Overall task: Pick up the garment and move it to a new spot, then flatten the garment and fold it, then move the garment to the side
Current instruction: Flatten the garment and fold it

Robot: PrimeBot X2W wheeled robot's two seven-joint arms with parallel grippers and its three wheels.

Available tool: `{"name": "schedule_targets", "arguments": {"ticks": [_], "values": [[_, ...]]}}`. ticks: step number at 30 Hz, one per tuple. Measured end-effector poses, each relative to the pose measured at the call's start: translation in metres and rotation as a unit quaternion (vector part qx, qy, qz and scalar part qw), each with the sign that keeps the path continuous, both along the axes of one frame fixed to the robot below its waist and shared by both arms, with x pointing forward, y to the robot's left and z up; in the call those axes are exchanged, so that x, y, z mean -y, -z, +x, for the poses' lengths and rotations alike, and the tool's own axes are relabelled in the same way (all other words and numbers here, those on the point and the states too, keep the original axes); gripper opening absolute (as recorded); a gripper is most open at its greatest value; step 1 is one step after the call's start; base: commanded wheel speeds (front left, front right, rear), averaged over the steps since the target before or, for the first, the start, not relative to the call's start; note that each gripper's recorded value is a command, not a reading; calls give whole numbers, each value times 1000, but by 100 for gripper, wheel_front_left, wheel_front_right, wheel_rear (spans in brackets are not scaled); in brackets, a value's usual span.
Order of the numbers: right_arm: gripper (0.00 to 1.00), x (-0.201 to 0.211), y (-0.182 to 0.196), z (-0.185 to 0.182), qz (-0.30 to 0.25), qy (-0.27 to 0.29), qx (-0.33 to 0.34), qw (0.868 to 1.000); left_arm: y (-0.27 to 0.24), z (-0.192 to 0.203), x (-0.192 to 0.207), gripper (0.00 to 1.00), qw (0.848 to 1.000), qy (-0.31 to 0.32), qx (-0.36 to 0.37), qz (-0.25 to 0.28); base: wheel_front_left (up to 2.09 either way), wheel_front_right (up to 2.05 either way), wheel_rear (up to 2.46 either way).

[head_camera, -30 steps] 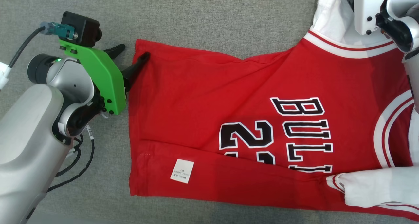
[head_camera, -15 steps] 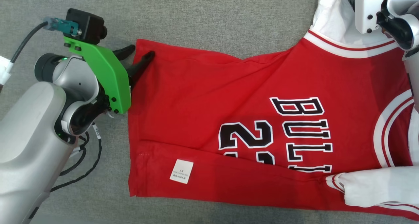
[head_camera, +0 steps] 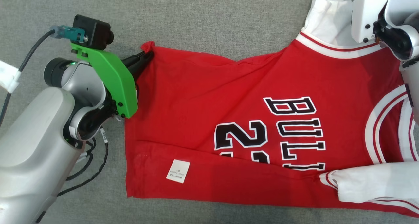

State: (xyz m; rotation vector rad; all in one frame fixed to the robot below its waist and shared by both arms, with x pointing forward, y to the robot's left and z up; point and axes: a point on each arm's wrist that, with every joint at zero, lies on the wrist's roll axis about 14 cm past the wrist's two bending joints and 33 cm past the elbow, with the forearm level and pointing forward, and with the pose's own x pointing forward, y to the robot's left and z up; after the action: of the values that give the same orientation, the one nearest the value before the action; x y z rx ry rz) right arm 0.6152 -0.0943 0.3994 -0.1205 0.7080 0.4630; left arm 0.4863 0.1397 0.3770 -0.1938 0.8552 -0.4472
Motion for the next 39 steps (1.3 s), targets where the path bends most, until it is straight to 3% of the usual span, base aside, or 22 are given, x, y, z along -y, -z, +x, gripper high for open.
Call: {"name": "schedule_targets", "arguments": {"ticks": [11, 22, 28, 39], "values": [[0, 35, -63, -7, 53, 39, 81, 995, -25, -18, -32, 0, 997, -61, 39, 8, 0, 0, 0], [0, 30, -111, -29, 106, 31, 136, 984, -56, -20, -30, 0, 994, -77, 77, -3, 0, 0, 0], [0, 29, -119, -70, 127, 15, 140, 982, -67, -39, -27, 0, 993, -83, 87, -16, 0, 0, 0], [0, 69, -97, -169, 152, 69, 119, 979, -74, -98, -8, 0, 990, -91, 95, -48, 0, 0, 0]]}}
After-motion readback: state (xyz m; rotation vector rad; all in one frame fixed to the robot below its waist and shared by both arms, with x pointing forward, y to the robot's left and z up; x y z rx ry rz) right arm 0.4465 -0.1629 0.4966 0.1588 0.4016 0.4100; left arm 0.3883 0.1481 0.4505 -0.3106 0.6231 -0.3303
